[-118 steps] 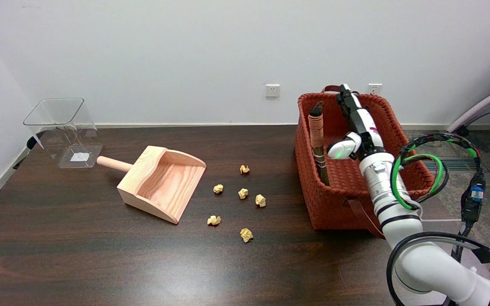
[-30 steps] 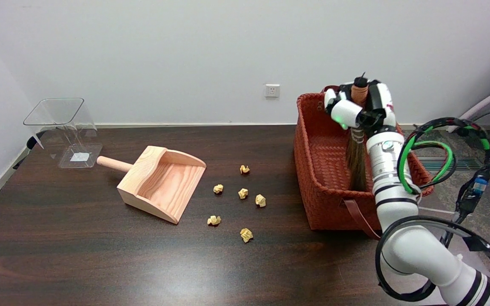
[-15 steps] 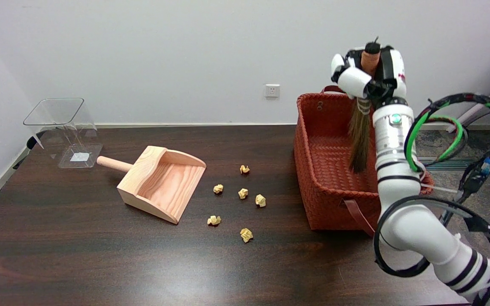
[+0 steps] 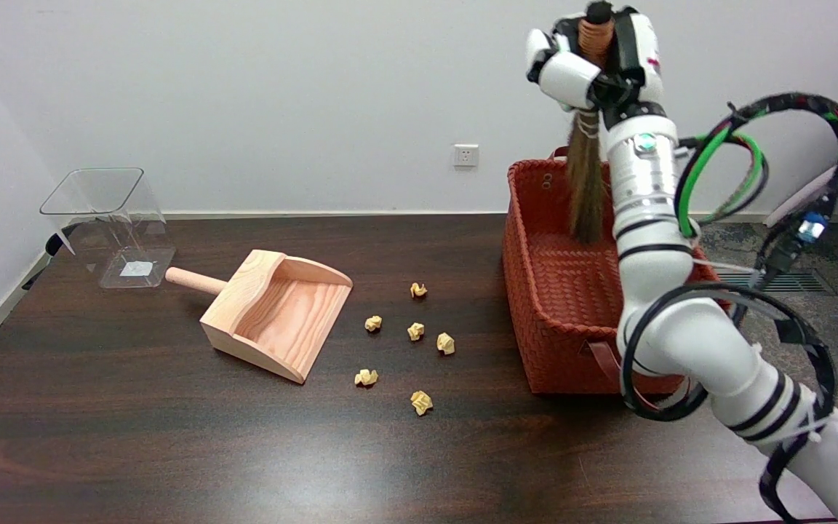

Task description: Pick up the broom in the basket.

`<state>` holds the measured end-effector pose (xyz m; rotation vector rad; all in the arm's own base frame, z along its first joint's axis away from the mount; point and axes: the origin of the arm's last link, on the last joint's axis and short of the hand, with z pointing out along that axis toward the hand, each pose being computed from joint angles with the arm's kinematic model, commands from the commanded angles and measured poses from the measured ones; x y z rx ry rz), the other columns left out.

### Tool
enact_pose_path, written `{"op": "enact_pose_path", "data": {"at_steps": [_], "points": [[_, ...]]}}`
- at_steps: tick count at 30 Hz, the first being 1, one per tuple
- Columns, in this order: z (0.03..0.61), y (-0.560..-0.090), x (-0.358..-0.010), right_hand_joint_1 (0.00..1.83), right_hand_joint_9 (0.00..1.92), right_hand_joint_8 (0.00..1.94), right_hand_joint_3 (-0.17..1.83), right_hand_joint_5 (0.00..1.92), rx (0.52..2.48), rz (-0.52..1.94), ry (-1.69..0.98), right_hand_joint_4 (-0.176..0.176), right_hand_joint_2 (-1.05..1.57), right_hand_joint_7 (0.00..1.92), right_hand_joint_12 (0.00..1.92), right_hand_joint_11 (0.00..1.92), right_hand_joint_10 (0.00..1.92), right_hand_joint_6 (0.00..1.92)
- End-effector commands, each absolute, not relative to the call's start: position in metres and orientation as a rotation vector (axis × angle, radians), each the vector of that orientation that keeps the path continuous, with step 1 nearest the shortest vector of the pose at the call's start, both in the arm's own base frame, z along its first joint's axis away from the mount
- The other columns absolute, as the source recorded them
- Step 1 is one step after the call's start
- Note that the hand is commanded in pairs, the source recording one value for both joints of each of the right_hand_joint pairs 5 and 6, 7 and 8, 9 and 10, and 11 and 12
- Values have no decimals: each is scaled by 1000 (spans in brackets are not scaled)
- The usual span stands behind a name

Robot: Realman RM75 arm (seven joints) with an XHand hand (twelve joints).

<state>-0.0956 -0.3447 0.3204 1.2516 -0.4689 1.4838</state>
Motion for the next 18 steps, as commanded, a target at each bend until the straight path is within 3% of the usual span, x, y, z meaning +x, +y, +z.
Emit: {"op": "enact_pose_path", "data": {"at_steps": [1,18], "points": [[245,-377,-54,1278,1920,1920,815,1920,1467,1362,-539,0,815,1920,1920,1920,1920,1920],[123,-350,-107,1270,1920,1920,804,1920,1443,1239,-669,0,826,1920,1920,1920,1920,1920]]}}
